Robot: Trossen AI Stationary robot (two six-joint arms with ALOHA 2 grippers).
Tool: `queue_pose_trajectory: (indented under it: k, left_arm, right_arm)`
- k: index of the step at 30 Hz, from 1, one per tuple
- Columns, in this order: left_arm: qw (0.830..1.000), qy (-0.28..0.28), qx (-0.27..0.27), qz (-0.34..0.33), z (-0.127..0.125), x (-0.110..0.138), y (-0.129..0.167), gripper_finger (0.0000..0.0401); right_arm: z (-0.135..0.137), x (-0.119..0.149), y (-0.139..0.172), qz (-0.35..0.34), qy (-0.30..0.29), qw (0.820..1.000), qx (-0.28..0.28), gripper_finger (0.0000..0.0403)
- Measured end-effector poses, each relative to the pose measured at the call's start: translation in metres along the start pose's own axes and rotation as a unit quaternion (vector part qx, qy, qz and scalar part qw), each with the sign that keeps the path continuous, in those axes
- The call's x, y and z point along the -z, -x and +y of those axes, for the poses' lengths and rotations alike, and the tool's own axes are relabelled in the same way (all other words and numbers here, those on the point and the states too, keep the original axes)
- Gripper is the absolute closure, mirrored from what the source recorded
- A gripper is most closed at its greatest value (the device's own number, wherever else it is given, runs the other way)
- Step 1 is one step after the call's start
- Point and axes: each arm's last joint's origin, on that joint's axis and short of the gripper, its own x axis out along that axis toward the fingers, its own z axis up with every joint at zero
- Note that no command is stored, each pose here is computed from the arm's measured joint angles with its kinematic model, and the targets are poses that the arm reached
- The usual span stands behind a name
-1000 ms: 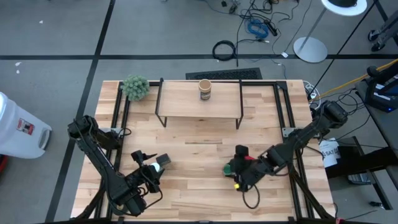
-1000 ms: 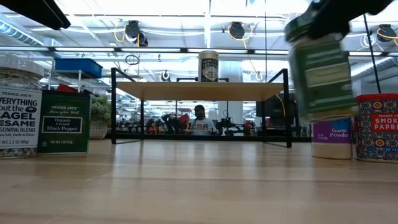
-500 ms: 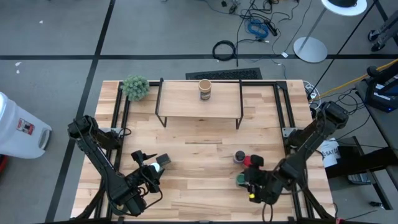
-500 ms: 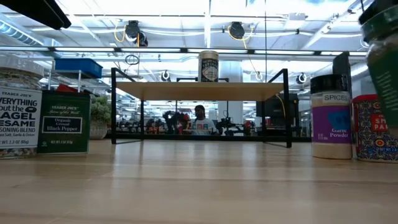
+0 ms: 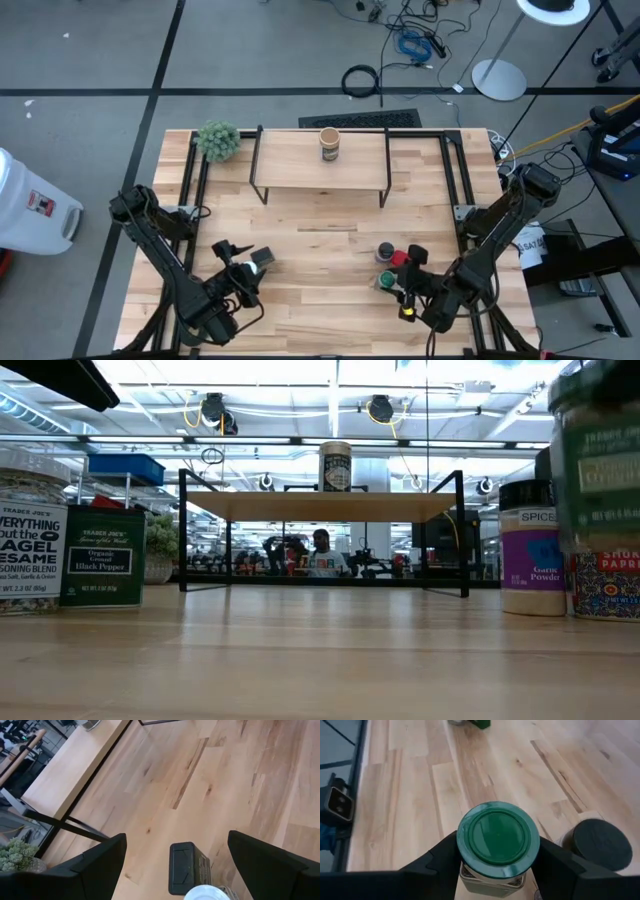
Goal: Shelf spices
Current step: Move the green seasoning bottle to the middle right of the table
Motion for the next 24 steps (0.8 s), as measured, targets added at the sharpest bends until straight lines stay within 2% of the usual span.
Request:
queue_pose_trajectory:
  k: [9,24]
  left_arm:
    - [1.0,-0.001,-0.001,-0.002,0.0,0.0,0.0,0.0044]
    - [1.0,-0.002,-0.001,-0.003,0.0,0.0,0.0,0.0044]
  right_arm:
    - [-0.009,0.024,-0.013,-0.004,-0.015,1.0,-0.007,0.0206]
    - [-0.013,0.028,-0.015,-0.002,-0.011,1.0,0.005,0.0206]
